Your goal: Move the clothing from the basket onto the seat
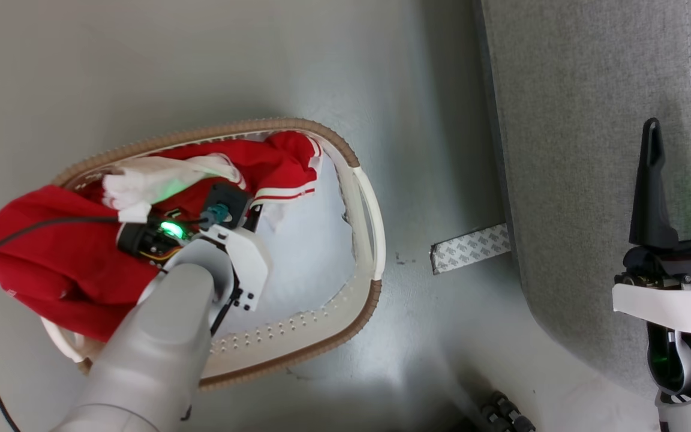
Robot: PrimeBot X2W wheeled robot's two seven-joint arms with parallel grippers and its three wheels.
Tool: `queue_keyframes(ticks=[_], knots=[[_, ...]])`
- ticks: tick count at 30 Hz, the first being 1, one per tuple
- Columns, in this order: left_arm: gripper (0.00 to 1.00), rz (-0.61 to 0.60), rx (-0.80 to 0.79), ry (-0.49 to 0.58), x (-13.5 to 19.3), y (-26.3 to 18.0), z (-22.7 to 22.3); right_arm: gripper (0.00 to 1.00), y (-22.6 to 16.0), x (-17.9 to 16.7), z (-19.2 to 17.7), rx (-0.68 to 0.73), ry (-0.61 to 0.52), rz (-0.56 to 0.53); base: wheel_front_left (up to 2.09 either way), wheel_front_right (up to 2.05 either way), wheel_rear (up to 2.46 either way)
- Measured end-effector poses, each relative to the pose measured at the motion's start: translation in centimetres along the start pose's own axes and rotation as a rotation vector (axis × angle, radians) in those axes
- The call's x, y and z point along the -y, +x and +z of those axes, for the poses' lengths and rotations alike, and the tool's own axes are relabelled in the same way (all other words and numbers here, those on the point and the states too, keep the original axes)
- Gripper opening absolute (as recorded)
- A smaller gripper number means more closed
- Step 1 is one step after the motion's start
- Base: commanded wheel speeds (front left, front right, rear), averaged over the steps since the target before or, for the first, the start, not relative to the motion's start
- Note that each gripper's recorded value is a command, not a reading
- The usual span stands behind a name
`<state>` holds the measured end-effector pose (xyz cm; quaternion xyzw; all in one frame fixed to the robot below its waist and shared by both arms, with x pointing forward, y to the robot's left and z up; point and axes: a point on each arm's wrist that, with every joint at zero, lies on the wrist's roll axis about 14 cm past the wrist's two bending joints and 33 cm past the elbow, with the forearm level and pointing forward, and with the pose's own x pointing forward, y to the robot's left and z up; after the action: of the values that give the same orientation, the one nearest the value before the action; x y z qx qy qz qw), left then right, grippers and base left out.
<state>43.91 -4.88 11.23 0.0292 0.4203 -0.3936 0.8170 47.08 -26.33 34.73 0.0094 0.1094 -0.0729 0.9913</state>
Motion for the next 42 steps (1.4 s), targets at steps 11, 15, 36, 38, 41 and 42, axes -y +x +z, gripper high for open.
queue_keyframes(ticks=[11, 15, 36, 38, 41, 42], knots=[[0.0, 0.063, 0.138, -0.081, 0.4, -4.3, 4.0, 1.0, -1.1, 0.0, 2.9, 0.059, 0.015, -0.005, 0.0, 0.0, 0.0], [0.0, 0.103, 0.236, -0.122, 0.7, -7.6, 6.5, 1.0, -2.3, -0.6, 4.7, 0.092, 0.031, 0.008, 0.0, 0.0, 0.0], [0.0, 0.372, 0.864, -0.014, 3.4, -32.8, 19.9, 1.0, -13.2, -4.1, 11.7, 0.253, 0.089, 0.129, 0.0, 0.0, 0.0], [0.0, 0.392, 0.913, 0.015, 4.1, -35.3, 20.9, 1.0, -14.0, -4.6, 12.3, 0.273, 0.093, 0.147, 0.0, 0.0, 0.0], [0.0, 0.41, 0.986, 0.062, 5.4, -38.8, 22.4, 1.0, -15.1, -5.1, 13.0, 0.3, 0.097, 0.167, 0.0, 0.0, 0.0], [0.0, 0.417, 1.009, 0.082, 5.8, -39.9, 23.0, 1.0, -15.4, -5.2, 13.2, 0.309, 0.098, 0.173, 0.0, 0.0, 0.0]])
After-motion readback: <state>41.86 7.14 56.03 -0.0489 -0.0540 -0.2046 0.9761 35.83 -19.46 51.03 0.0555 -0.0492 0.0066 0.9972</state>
